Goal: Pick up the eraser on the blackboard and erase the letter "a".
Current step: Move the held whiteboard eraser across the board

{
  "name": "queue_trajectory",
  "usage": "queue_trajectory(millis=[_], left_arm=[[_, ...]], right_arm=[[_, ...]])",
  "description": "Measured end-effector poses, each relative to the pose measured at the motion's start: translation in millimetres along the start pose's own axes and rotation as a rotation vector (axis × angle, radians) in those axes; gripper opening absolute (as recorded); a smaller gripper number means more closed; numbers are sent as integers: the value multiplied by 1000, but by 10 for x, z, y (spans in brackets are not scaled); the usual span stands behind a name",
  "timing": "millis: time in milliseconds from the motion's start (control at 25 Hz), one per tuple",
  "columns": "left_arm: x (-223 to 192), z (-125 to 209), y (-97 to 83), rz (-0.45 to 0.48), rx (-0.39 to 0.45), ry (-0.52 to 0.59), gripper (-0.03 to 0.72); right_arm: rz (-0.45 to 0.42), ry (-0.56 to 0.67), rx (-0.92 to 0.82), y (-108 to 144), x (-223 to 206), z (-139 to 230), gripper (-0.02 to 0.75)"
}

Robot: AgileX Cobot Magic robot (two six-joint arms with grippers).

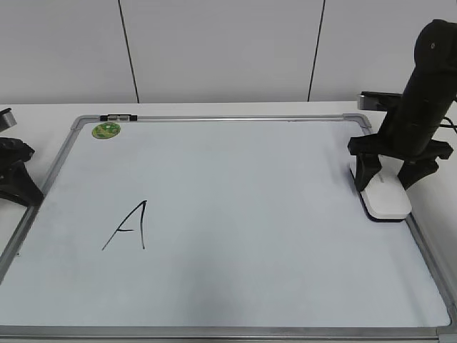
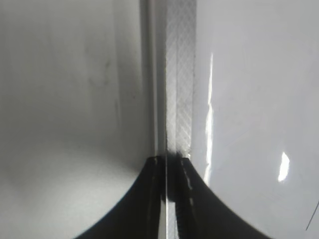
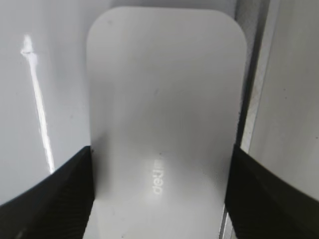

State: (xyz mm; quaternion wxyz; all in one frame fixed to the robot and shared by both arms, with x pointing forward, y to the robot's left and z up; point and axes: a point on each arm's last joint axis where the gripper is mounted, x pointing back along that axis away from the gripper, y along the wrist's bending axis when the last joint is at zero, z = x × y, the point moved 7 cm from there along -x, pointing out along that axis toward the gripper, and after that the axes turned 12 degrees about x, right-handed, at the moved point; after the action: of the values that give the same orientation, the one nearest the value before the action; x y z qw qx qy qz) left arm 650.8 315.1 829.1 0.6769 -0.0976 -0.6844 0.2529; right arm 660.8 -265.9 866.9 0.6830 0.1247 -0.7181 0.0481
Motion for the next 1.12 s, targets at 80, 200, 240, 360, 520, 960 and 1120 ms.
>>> queue_trajectory(millis=[80,200,240,360,520,960,1120], left_arm=[[0,0,0,0,0,0,34],[0,0,0,0,0,0,34],[0,0,0,0,0,0,34],[0,0,0,0,0,0,34],[0,0,0,0,0,0,34],[74,-66,-58,11,-17,-10,174],[208,-148,-155,26,-50,-16,323]], right_arm=[[0,0,0,0,0,0,565],[1,-4,0,-2,5,-9,591],[2,-6,0,-2,5,-12,599],[0,-7,-1,0,5,-13,605],[2,-22,4,-1,93,-76,608],[-7,-72,18,34,488,-278,605],[-9,-68,18,36,488,-271,597]])
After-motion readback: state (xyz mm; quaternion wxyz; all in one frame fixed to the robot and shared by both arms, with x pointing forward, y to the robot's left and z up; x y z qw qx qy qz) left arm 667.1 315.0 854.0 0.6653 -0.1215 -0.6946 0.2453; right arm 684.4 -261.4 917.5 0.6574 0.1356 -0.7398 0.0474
